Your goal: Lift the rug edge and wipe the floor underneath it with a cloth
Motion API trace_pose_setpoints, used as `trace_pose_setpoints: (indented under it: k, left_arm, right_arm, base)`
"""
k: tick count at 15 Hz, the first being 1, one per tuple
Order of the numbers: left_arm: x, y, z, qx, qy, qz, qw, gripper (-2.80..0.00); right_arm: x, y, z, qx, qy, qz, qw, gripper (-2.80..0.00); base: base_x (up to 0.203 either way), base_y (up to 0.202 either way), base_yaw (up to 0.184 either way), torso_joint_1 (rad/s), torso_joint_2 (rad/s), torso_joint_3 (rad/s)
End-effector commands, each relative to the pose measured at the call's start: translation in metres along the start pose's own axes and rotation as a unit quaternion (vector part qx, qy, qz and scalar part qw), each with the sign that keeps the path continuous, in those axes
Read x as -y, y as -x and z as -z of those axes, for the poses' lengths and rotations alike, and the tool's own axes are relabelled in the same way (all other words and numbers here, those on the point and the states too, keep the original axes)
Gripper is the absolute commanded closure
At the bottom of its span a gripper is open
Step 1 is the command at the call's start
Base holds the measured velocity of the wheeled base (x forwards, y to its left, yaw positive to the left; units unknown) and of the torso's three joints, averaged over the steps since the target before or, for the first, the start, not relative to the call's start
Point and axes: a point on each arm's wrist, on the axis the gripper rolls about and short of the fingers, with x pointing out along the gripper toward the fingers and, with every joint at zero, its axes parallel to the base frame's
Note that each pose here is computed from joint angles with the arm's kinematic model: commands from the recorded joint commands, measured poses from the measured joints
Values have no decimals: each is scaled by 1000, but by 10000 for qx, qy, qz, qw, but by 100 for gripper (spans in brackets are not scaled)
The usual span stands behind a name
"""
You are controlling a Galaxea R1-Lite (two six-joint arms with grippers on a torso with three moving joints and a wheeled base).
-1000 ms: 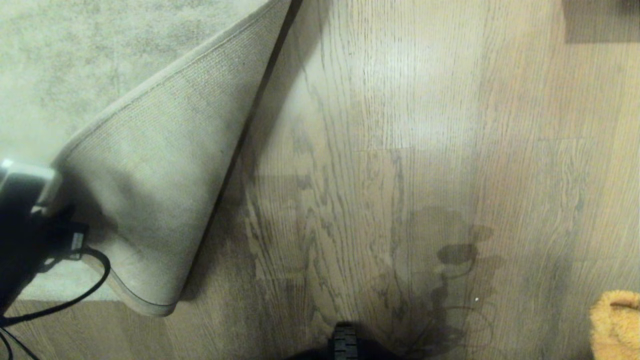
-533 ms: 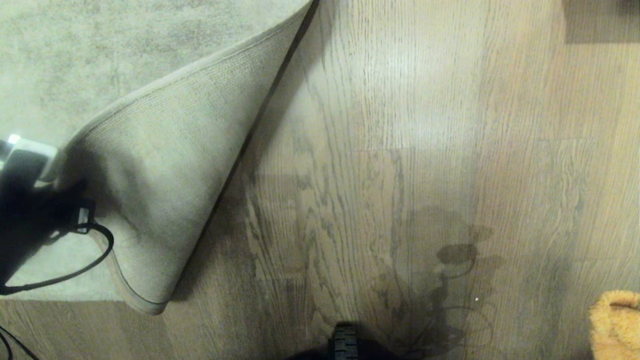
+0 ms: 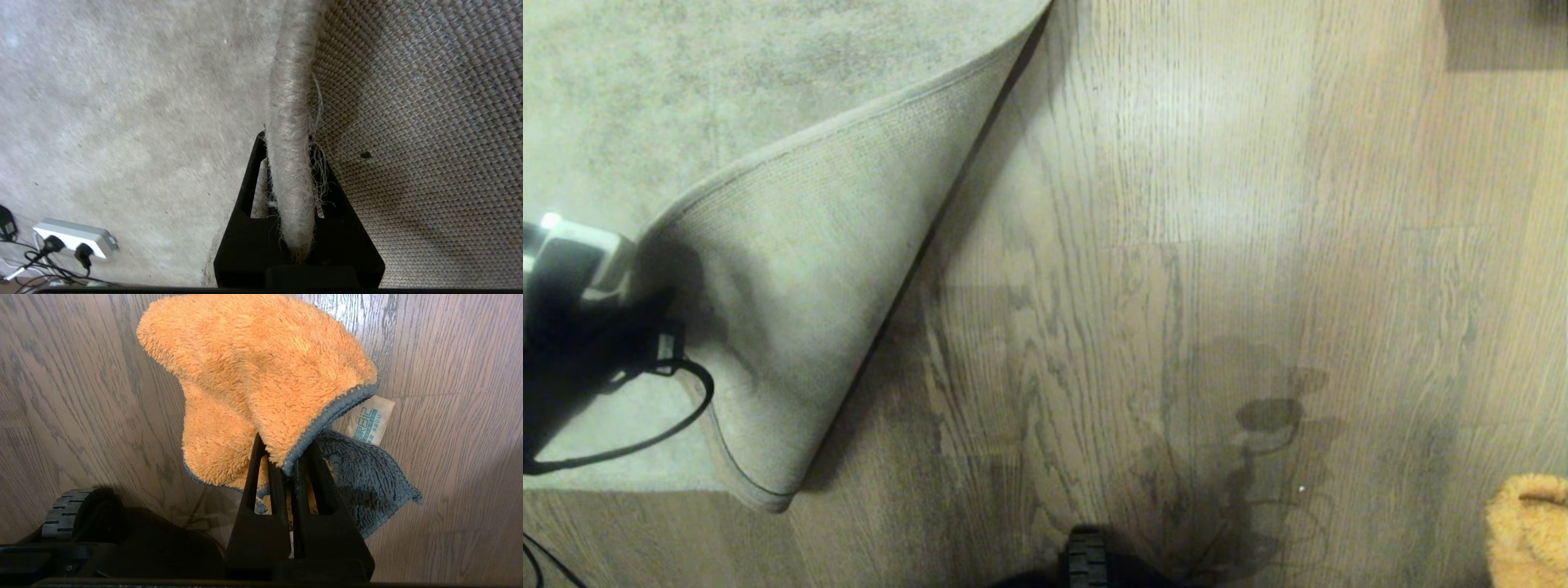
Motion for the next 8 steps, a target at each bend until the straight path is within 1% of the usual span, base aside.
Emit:
trace_pose_setpoints:
  k: [1, 3, 6, 8]
  left_arm:
    - [0, 1, 1, 2, -19, -9, 10000, 0]
    - [0, 2, 0, 25, -18, -16, 10000, 0]
    - [3, 6, 8, -129, -24, 40, 9999, 0]
    - [4, 7, 8, -139, -36, 52, 9999, 0]
  right_arm:
    - [0, 0, 0, 2, 0, -2, 10000, 0]
    - [0, 0, 0, -5, 0, -2, 10000, 0]
    - [0, 0, 0, 2, 0, -2, 10000, 0]
    - [0, 0, 0, -5, 39, -1, 10000, 0]
  base:
    - [0, 0, 0, 0, 0, 0]
    - [0, 0, 0, 0, 0, 0]
    - [0, 0, 0, 0, 0, 0]
    - [0, 0, 0, 0, 0, 0]
